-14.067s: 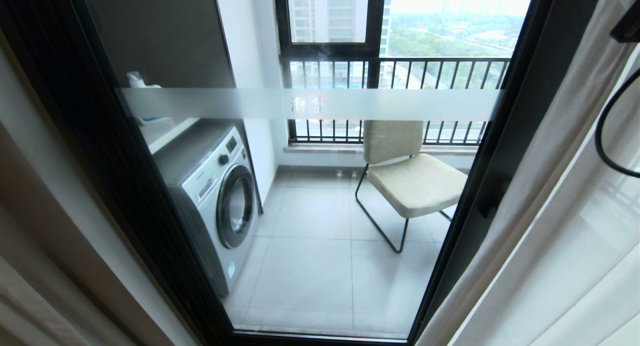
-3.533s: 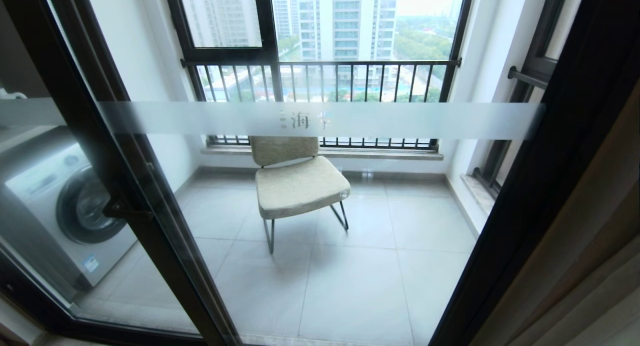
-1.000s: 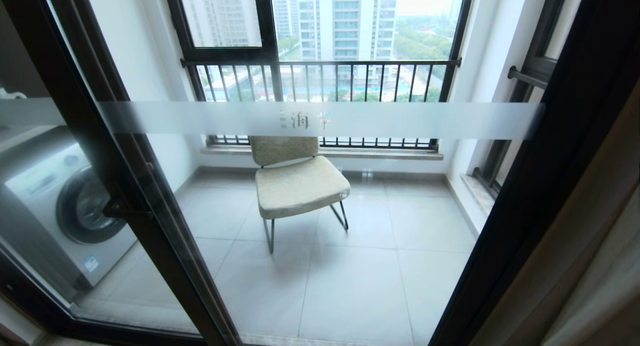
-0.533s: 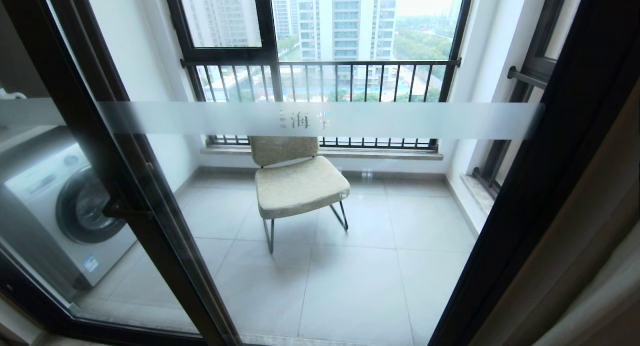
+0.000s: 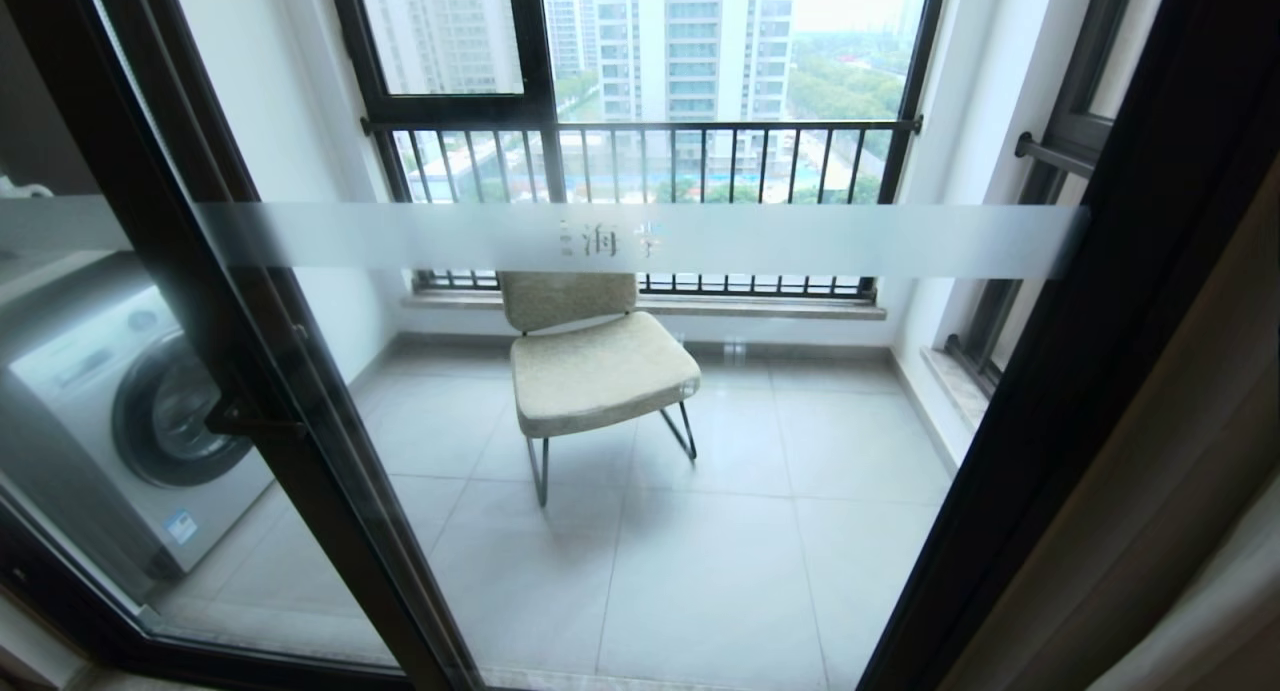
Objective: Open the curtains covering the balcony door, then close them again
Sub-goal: Pull the inner curtains open on both sides
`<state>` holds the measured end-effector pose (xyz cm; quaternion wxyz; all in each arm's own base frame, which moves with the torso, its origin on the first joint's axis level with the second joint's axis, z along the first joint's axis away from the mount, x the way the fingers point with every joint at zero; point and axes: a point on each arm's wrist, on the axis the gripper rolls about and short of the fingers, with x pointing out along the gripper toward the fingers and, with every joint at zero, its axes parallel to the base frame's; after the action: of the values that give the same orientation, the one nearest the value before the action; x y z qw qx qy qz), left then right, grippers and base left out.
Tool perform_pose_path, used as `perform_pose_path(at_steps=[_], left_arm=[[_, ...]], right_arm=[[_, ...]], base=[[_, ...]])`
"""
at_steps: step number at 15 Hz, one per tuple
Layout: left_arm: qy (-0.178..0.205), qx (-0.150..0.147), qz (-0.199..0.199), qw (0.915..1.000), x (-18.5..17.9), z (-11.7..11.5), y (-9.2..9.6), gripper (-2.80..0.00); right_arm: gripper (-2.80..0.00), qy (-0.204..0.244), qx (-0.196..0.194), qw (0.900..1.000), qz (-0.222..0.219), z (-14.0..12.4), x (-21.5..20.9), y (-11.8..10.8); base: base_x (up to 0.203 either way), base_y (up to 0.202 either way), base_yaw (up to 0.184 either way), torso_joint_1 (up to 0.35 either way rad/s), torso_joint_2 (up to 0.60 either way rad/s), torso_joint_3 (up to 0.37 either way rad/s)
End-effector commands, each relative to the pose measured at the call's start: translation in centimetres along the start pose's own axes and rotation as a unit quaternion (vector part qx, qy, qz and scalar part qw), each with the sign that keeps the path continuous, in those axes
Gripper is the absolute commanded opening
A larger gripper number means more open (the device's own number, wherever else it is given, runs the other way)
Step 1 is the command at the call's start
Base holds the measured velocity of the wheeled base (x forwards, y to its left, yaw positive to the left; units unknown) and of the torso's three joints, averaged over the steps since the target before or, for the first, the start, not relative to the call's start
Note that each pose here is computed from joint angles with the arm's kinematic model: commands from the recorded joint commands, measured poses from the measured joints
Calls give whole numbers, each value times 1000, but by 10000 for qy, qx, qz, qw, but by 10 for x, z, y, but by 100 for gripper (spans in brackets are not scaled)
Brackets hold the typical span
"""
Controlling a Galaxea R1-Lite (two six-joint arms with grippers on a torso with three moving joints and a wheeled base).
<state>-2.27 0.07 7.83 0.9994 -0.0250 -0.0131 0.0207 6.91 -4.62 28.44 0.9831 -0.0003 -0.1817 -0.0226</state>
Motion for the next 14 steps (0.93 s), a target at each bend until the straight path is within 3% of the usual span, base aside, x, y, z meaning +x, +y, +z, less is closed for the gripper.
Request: perform_pose_path(at_steps=[1, 4, 6, 11, 12, 14], left_arm=[[-4, -6, 4, 10000, 0, 0, 0, -280], [-4, -6, 4, 10000, 0, 0, 0, -280], [3, -5, 4, 10000, 0, 0, 0, -280], [-5, -6, 9, 10000, 0, 0, 0, -280], [-4, -6, 4, 10000, 0, 0, 0, -280], [-4, -6, 4, 10000, 0, 0, 0, -280]], right_arm=[[0, -322, -259, 9991, 117, -2, -35, 27], [0, -310, -480, 9983, 120, -25, -69, 48], [0, 159, -462, 9988, 5, -41, -75, 48], [0, 626, -542, 9963, 212, -56, -79, 46], [-280, 737, -549, 9956, 180, -59, -80, 45], [-280, 942, -516, 9938, 297, -64, -81, 45]], base=[[0, 0, 0, 0, 0, 0], [0, 0, 0, 0, 0, 0], [0, 0, 0, 0, 0, 0], [0, 0, 0, 0, 0, 0], [0, 0, 0, 0, 0, 0], [0, 0, 0, 0, 0, 0]])
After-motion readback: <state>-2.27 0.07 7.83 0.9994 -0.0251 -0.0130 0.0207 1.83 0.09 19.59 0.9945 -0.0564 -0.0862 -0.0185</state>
